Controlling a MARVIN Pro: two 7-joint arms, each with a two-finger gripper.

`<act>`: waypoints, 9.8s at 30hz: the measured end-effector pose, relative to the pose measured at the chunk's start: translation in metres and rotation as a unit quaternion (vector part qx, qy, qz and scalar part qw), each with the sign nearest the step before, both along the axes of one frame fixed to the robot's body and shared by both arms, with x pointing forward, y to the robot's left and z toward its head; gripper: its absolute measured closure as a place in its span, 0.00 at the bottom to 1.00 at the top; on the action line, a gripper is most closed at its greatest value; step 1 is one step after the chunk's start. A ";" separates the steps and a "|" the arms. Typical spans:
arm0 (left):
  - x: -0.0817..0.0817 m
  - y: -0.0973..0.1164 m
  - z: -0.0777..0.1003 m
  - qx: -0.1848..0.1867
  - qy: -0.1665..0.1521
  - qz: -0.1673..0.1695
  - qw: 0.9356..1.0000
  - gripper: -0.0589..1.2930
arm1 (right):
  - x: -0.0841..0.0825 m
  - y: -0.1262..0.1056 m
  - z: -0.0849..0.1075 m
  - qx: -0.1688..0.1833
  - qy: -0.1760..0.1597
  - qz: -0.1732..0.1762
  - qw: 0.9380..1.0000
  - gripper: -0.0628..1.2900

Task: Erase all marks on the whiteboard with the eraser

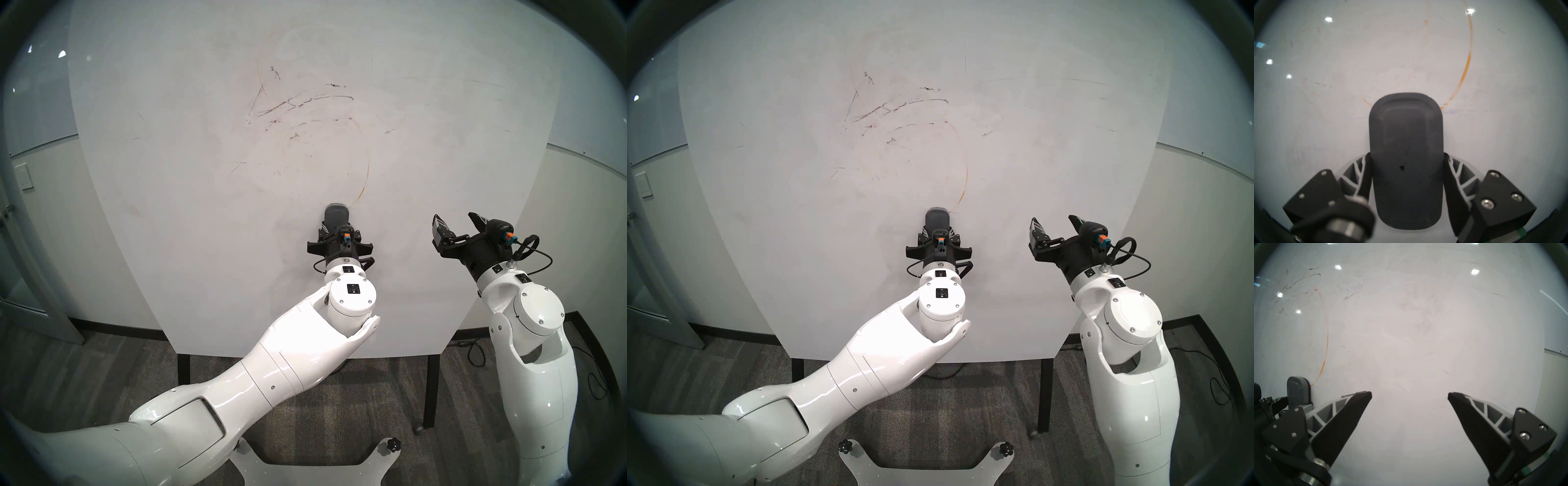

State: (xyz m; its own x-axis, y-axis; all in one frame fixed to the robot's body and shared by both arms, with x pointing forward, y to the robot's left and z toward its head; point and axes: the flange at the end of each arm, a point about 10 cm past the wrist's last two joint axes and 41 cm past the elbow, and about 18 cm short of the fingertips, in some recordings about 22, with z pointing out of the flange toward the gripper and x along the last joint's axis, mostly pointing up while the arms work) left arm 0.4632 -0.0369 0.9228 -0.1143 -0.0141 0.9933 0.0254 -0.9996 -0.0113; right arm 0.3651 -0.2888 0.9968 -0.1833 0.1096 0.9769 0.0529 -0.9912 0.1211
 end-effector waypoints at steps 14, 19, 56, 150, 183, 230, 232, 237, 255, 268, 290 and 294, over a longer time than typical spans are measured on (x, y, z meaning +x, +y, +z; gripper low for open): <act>0.000 -0.007 0.013 -0.007 -0.011 -0.006 1.000 0.47 | 0.000 0.000 0.000 0.000 0.000 0.000 1.000 0.05; 0.000 -0.010 0.019 -0.009 -0.017 -0.009 1.000 0.47 | 0.000 0.000 0.000 0.000 0.000 0.000 1.000 0.05; 0.000 -0.030 0.066 -0.017 -0.069 -0.032 0.997 0.47 | 0.000 0.000 0.000 0.000 0.000 0.000 1.000 0.05; 0.003 0.012 0.107 -0.084 -0.041 0.055 0.994 0.29 | 0.000 0.000 0.000 0.000 0.000 0.000 1.000 0.05; 0.004 0.011 0.106 -0.083 -0.050 0.043 0.994 0.11 | 0.000 0.000 0.000 0.000 0.000 0.000 1.000 0.05; -0.002 0.008 0.112 -0.109 -0.051 0.008 0.993 0.09 | 0.000 0.000 0.000 0.000 0.000 0.000 1.000 0.05; -0.002 0.009 0.111 -0.108 -0.049 0.007 0.993 0.09 | 0.000 0.000 0.000 0.000 0.000 0.000 1.000 0.05; -0.003 0.013 0.106 -0.104 -0.043 0.007 0.994 0.10 | 0.000 0.000 0.000 0.000 0.000 0.000 1.000 0.05; -0.003 0.016 0.103 -0.104 -0.046 0.002 0.994 0.25 | 0.000 0.000 0.000 0.000 0.000 0.000 1.000 0.05; -0.006 0.017 0.101 -0.107 -0.044 0.001 0.993 0.46 | 0.000 0.000 0.000 0.000 0.000 0.000 1.000 0.05; -0.001 0.018 0.064 -0.088 -0.024 0.013 0.996 0.46 | 0.000 0.000 0.000 0.000 0.000 0.000 1.000 0.05; 0.000 0.017 0.062 -0.089 -0.028 0.013 0.996 0.46 | 0.000 0.000 0.000 0.000 0.000 0.000 1.000 0.05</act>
State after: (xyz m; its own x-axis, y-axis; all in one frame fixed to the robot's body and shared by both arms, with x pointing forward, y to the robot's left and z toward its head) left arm 0.4636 -0.0204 0.9850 -0.1715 0.1585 0.9724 0.0463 -0.9846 0.1687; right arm 0.3650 -0.2888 0.9968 -0.1837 0.1097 0.9768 0.0527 -0.9912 0.1212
